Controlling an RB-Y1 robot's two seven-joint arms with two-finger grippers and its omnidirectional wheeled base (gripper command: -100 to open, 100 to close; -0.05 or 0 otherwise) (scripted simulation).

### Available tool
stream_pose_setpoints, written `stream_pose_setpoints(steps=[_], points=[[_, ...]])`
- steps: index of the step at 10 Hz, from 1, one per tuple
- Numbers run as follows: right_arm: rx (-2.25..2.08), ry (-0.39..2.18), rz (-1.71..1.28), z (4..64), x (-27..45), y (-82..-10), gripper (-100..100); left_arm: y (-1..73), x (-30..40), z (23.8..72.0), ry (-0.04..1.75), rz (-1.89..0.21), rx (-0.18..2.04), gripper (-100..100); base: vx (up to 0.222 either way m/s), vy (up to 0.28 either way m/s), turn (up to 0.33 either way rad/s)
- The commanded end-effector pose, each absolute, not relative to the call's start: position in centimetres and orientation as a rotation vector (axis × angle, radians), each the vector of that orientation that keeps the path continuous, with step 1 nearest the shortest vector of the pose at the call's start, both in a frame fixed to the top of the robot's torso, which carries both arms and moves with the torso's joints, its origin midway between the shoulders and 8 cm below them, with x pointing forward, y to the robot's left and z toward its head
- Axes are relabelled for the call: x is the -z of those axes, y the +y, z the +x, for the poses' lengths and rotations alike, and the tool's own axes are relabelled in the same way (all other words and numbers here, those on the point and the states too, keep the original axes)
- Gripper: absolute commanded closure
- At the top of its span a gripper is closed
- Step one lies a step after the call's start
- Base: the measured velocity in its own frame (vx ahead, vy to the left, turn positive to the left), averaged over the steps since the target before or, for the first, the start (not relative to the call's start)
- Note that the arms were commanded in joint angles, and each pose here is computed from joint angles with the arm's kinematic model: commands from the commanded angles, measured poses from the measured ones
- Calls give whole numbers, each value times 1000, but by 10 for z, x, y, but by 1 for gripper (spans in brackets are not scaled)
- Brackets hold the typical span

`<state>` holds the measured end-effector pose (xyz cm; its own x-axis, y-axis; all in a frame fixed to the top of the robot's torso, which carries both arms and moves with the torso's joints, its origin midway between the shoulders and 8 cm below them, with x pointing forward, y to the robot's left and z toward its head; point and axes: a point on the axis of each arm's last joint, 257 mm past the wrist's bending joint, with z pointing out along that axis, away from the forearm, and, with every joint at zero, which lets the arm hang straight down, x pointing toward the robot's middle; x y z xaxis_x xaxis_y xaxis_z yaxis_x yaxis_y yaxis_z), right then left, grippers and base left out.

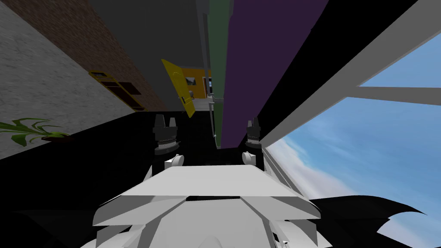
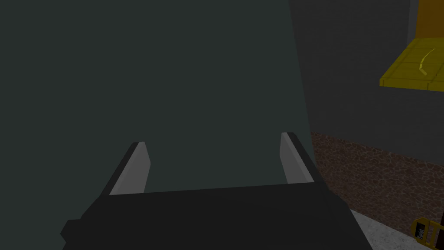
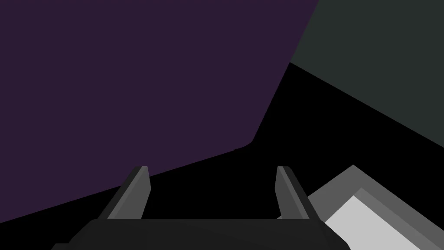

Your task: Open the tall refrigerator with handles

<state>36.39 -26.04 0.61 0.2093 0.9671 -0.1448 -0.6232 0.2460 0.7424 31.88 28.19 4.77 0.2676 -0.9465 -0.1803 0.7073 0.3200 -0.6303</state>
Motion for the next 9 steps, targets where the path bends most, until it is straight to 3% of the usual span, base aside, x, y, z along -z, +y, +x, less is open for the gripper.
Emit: stream_pose_setpoints(steps=[1, 9], points=[[-1207, 682, 613, 364, -6, -260, 0, 282, -48, 319, 592, -477, 1174, 0, 0, 0, 0], [-1207, 682, 613, 364, -6, -260, 0, 282, -48, 319, 592, -476, 1174, 0, 0, 0, 0]])
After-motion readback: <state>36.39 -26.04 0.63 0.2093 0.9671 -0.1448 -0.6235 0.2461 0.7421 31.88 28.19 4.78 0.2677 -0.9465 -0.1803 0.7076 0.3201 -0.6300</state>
